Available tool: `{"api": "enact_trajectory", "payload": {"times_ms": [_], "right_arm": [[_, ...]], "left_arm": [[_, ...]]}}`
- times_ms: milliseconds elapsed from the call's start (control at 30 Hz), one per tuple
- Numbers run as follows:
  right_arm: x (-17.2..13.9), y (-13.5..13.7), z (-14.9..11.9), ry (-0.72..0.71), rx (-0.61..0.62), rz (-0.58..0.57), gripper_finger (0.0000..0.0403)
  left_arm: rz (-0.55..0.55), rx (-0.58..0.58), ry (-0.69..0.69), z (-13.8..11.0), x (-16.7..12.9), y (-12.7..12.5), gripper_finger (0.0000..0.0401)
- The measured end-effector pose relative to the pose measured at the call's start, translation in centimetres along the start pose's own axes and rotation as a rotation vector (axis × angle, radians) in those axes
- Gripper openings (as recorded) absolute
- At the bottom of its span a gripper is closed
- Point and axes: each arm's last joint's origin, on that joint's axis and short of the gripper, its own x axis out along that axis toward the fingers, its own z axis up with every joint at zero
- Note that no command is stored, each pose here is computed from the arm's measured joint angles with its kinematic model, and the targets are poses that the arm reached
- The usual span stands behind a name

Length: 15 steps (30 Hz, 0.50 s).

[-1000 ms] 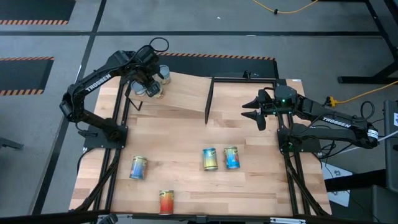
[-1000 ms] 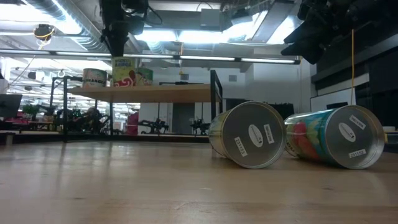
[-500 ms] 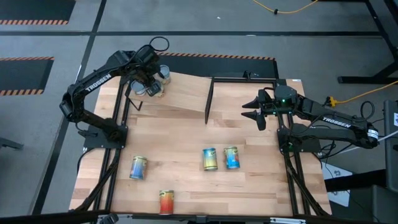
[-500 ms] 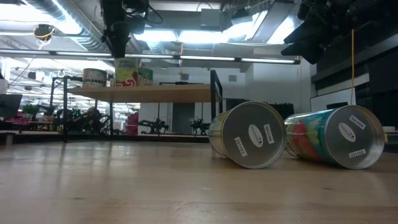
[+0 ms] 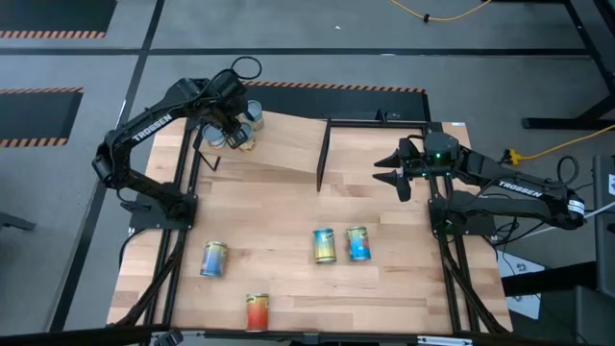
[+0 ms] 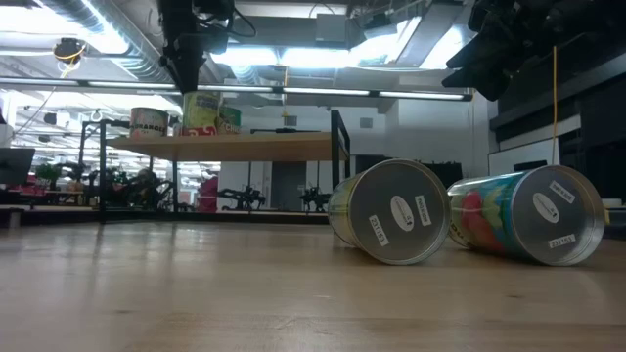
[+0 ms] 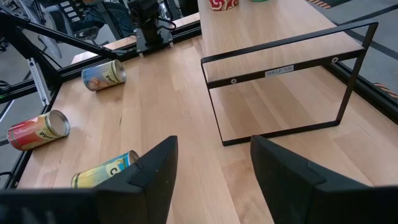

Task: Pick and place cans onto a shelf
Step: Put the yellow canned carrot on the shelf

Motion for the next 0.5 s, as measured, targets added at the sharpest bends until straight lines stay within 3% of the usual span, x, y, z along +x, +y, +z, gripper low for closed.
{"api": "enact_trajectory", "payload": {"times_ms": [500], "right_arm": [[0.0,0.0,0.0,0.0,0.008,0.001,0.0207]], "left_arm": [[0.001,-0.001,-0.012,-0.16,-0.36,0.03,0.0094]]}}
